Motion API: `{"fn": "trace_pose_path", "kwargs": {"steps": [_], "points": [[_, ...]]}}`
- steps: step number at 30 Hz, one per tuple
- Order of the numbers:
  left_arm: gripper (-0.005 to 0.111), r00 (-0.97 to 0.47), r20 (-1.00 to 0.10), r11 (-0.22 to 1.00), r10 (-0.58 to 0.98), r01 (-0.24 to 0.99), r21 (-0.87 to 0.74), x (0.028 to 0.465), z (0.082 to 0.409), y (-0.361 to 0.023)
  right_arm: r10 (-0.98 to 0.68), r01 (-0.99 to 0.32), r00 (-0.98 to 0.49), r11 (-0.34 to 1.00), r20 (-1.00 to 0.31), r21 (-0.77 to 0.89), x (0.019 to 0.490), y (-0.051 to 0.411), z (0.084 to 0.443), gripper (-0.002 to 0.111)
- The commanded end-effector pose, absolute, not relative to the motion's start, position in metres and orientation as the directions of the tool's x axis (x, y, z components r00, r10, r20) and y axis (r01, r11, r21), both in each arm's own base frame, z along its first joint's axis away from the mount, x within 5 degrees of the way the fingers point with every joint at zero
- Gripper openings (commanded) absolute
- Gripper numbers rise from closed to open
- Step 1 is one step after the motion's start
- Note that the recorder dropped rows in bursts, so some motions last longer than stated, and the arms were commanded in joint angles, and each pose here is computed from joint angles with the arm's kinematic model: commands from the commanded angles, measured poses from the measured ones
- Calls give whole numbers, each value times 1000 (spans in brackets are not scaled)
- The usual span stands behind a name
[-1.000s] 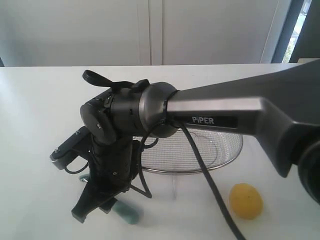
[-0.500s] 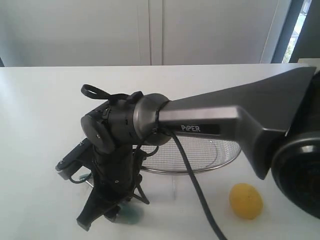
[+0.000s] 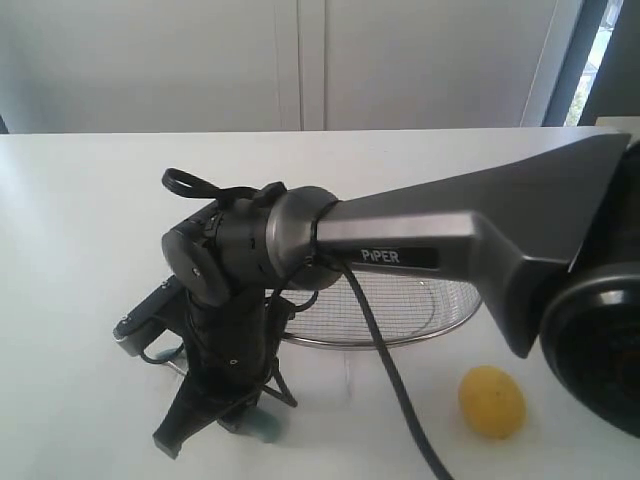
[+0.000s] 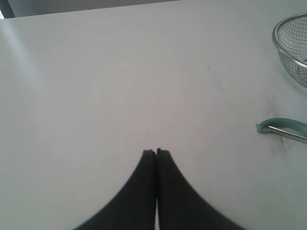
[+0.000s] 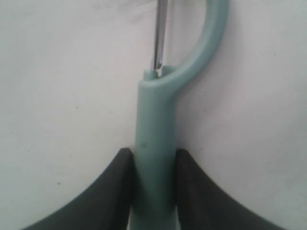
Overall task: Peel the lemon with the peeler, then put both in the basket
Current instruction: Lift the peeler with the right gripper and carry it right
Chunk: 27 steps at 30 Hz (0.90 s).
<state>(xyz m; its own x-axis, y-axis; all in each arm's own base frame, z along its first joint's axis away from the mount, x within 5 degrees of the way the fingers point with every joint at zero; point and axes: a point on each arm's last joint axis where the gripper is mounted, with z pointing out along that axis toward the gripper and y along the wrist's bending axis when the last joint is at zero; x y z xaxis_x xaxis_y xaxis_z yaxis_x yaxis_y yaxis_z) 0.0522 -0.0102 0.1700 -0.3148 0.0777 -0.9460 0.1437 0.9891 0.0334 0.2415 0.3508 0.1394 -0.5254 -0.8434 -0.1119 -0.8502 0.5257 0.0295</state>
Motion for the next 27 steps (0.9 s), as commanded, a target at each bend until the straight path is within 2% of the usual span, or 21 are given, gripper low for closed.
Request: {"fn": "trace_pose_path", "kwargs": {"steps": [1,16,27], "points": [[0,-316,-946,990,68,142,24,52,169,-10,-841,-848,-530,530,-112,34,240,352,136,0],[0,-316,-946,990,68,142,24,52,169,-10,-833,-868,-481,496,-273,16,236,347,202,0],[0,-316,-946,990,68,142,24,52,169,-10,-837,-884,-419,465,-353,-53,224,323,269,0]]}}
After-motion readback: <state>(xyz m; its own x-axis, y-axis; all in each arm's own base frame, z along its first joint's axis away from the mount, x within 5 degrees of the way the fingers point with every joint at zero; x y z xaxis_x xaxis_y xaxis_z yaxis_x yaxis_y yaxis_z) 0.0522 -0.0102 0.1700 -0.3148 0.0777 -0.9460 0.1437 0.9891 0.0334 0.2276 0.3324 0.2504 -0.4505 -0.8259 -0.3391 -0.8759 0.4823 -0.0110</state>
